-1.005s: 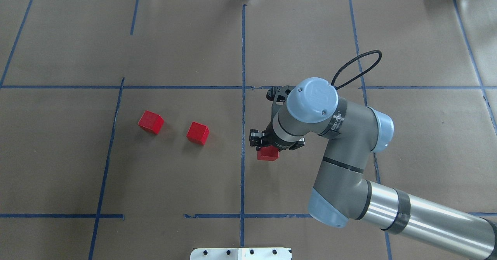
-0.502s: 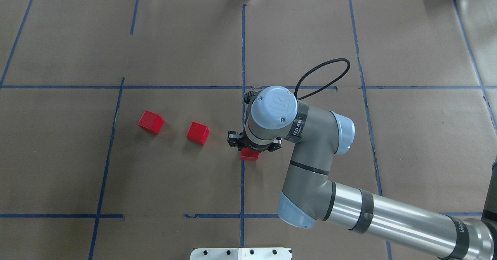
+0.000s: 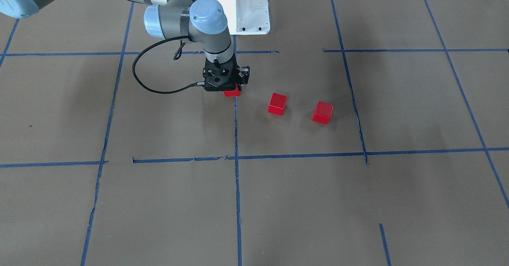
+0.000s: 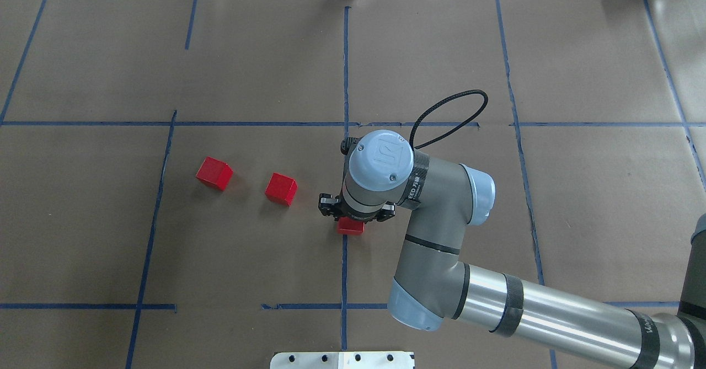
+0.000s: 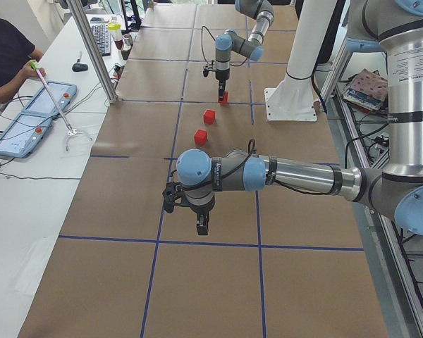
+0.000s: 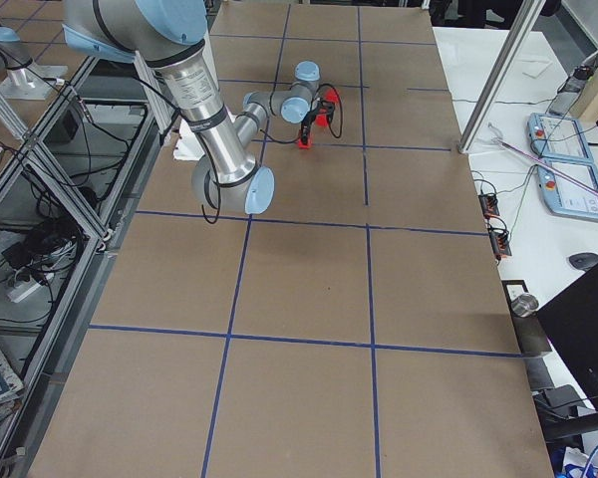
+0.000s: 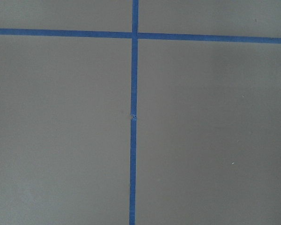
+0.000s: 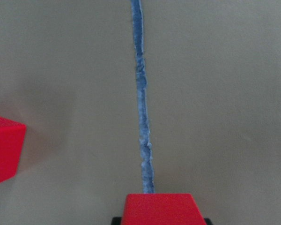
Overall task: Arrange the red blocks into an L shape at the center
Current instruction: 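Lower the cube onto the center and open the right gripper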
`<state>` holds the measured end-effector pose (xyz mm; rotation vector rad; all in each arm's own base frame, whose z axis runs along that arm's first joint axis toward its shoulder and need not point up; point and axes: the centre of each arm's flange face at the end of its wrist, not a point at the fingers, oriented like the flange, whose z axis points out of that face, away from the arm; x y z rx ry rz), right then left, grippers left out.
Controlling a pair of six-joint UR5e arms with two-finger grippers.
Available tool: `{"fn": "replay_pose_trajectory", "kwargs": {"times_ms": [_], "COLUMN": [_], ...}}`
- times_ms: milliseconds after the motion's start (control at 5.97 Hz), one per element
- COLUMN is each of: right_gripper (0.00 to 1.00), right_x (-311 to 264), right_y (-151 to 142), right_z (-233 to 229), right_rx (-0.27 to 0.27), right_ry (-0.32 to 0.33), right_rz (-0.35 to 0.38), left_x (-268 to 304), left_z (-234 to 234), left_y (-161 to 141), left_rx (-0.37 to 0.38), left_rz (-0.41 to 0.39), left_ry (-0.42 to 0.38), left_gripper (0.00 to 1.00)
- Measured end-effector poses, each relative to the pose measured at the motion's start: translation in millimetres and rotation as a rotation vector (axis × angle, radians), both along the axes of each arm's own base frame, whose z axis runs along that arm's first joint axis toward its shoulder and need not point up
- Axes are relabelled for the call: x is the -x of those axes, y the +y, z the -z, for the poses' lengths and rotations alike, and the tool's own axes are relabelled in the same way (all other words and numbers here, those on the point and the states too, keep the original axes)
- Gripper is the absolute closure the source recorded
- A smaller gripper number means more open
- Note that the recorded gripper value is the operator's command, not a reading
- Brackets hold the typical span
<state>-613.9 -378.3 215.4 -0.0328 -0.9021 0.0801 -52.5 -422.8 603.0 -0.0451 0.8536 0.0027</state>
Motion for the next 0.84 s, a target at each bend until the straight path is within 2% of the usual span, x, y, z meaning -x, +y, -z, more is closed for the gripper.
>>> {"fn": "replay_pose_trajectory", "kwargs": {"times_ms": [837], "right_gripper": [0.96], "right_x": [4.3], "right_y": [6.8], "right_z": [2.9], "right_rx": [0.001], "right_ry": [0.002], "right_rz": [0.012], "left_x": [0.0], "left_z": [-0.1], "left_y": [0.0], "left_rx": [0.0], "left_rz": [0.0], "left_ry": [0.0], "left_gripper": [0.0]}}
